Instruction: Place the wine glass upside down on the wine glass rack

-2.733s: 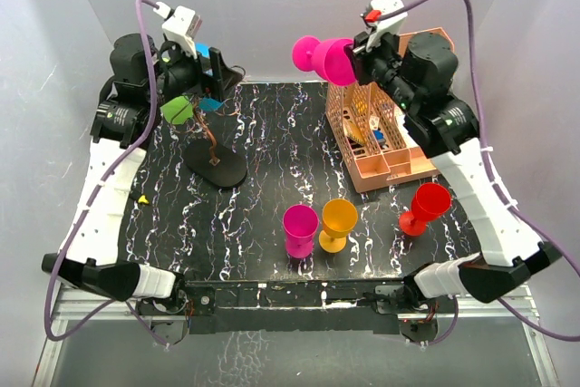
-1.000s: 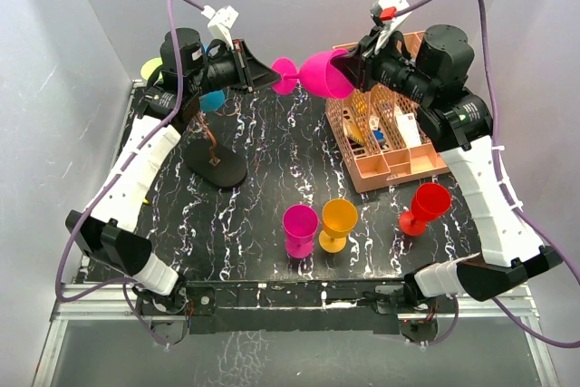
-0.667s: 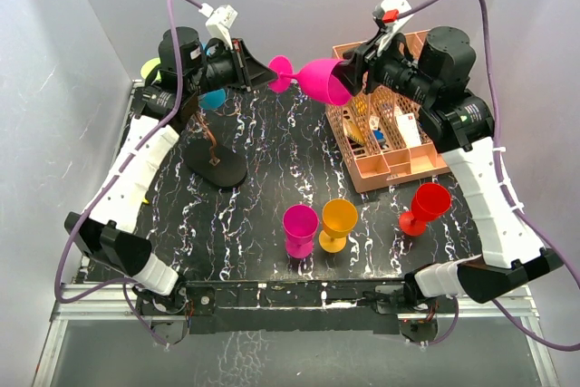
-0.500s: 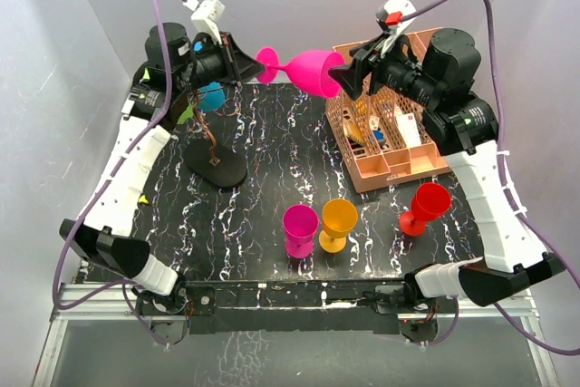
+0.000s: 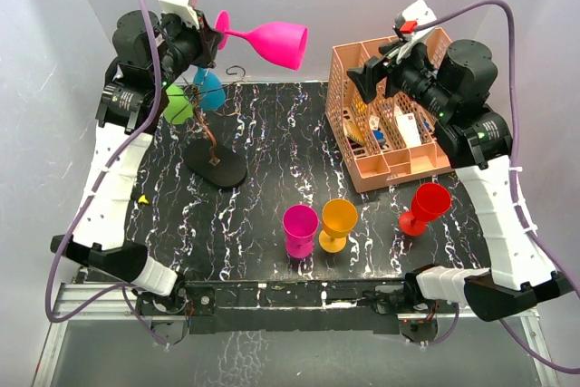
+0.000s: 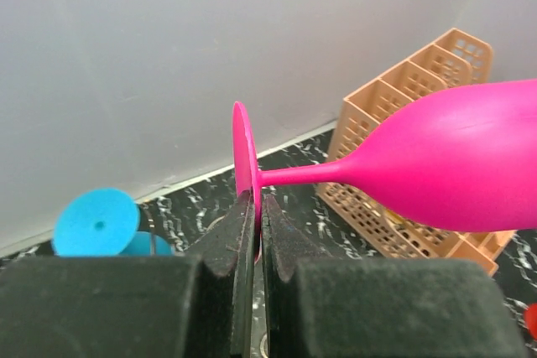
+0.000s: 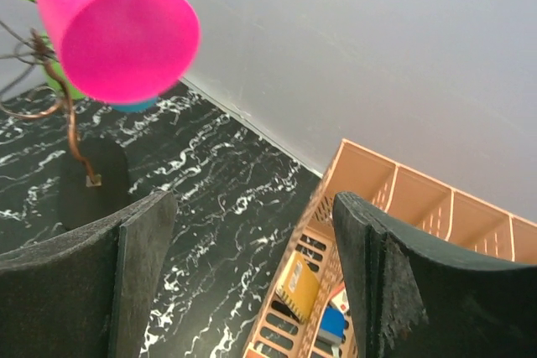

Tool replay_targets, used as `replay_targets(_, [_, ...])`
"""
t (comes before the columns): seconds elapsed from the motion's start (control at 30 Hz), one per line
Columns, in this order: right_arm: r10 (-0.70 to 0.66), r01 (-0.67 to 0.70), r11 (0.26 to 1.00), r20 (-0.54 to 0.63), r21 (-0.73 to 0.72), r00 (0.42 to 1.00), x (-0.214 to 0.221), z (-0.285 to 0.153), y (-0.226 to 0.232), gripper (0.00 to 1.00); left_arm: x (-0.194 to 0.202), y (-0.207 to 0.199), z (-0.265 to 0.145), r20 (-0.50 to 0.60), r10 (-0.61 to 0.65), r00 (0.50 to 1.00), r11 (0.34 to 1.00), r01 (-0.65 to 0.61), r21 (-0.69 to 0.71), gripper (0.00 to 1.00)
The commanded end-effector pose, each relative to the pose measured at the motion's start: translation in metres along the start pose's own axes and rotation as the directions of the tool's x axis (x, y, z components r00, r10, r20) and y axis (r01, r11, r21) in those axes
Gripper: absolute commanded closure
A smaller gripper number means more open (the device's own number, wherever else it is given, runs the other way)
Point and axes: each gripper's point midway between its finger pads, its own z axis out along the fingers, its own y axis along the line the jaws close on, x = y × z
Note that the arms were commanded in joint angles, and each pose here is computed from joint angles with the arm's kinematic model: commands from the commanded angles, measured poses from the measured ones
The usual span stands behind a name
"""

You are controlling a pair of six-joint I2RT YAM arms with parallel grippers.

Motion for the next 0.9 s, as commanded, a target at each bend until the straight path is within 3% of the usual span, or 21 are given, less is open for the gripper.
replay_targets(0.0, [-0.015,0.016,0.992,-0.002,0.123,1.0,0.005,-0.001,-0.024,0.17,-0.038,0.016,-0.02,0.087,0.11,0.99,0.99,-0.101,-0.1,1.0])
replay_targets(0.27, [0.022,0.014,0.957,-0.124,0.288,0.992,0.07,0.012,-0.062,0.12,-0.053,0.041,-0.018,0.089,0.269,0.959,0.943,-0.244,-0.227,1.0])
replay_targets(0.63, [0.098,-0.039,0.98,-0.298,0.196,0.949,0.192,0.016,-0.061,0.11,-0.056,0.061,0.005,0.021,0.456,0.89,0.839,-0.421,-0.346,1.0])
replay_targets(0.87, [0.111,-0.065,0.987,-0.331,0.146,0.937,0.218,0.007,-0.054,0.02,-0.041,0.057,0.03,-0.098,0.625,0.774,0.695,-0.609,-0.381,1.0])
